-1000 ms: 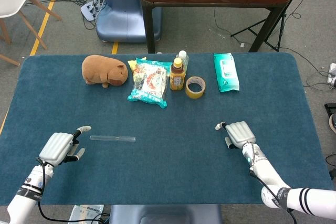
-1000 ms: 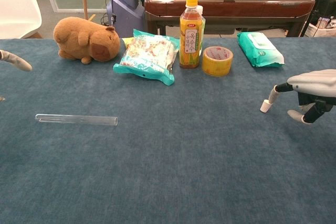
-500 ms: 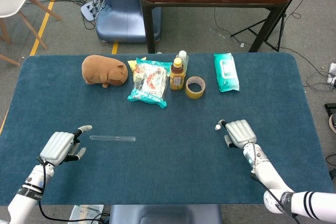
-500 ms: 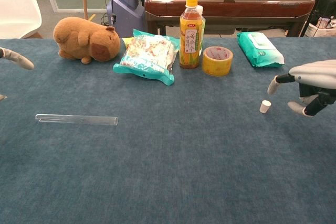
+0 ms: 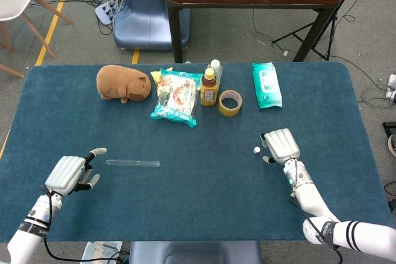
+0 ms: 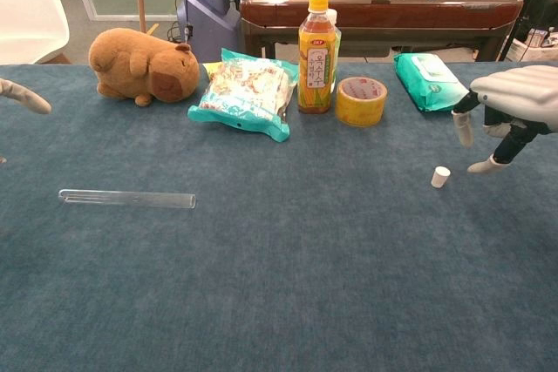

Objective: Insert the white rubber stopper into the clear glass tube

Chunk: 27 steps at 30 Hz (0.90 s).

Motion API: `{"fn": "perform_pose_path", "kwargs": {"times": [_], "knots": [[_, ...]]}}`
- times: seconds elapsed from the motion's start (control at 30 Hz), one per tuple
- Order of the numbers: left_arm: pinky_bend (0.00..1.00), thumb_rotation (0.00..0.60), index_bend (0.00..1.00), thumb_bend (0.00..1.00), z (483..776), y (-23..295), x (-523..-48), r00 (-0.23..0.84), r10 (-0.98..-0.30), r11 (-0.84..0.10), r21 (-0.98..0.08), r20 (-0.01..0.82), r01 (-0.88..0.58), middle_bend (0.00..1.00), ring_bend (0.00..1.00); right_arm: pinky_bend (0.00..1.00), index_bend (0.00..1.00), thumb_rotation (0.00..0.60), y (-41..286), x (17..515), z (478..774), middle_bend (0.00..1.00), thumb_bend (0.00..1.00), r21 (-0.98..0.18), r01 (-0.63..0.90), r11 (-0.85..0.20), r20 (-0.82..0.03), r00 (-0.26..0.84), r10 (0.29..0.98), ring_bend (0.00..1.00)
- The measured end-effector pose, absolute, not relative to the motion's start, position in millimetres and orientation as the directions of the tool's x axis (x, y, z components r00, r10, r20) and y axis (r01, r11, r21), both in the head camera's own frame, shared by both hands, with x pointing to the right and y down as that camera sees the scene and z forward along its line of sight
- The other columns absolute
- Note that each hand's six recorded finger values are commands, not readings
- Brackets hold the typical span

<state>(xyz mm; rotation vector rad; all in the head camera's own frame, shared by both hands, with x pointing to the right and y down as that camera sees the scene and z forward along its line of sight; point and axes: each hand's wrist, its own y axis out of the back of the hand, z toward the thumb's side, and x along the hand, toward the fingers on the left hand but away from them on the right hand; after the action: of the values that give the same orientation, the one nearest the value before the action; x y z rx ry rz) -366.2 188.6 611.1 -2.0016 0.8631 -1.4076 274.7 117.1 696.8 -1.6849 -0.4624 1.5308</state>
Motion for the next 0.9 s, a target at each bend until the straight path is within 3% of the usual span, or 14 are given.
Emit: {"fn": "perform_pose_path", "kwargs": {"times": [0.4,0.9], "knots": [[0.97,0.6,0.2,0.36,613,190,-366,0.244,-0.749,-0.66,-0.728,0.616,-0.186,0.91,0.99,1.0,0.54,0.6,112,267,722,1.0,0.22,-0.716,-0.26,-0.648,-0.696,0.19,0.692,1.0],[0.97,0.6,0.2,0.36,615,190,-366,0.24,-0.737,-0.673,-0.72,0.631,-0.173,0.91,0.99,1.0,0.51,0.593,109,262,734,1.0,0.22,-0.702,-0.279,-0.656,-0.709,0.189,0.679,1.0]]}}
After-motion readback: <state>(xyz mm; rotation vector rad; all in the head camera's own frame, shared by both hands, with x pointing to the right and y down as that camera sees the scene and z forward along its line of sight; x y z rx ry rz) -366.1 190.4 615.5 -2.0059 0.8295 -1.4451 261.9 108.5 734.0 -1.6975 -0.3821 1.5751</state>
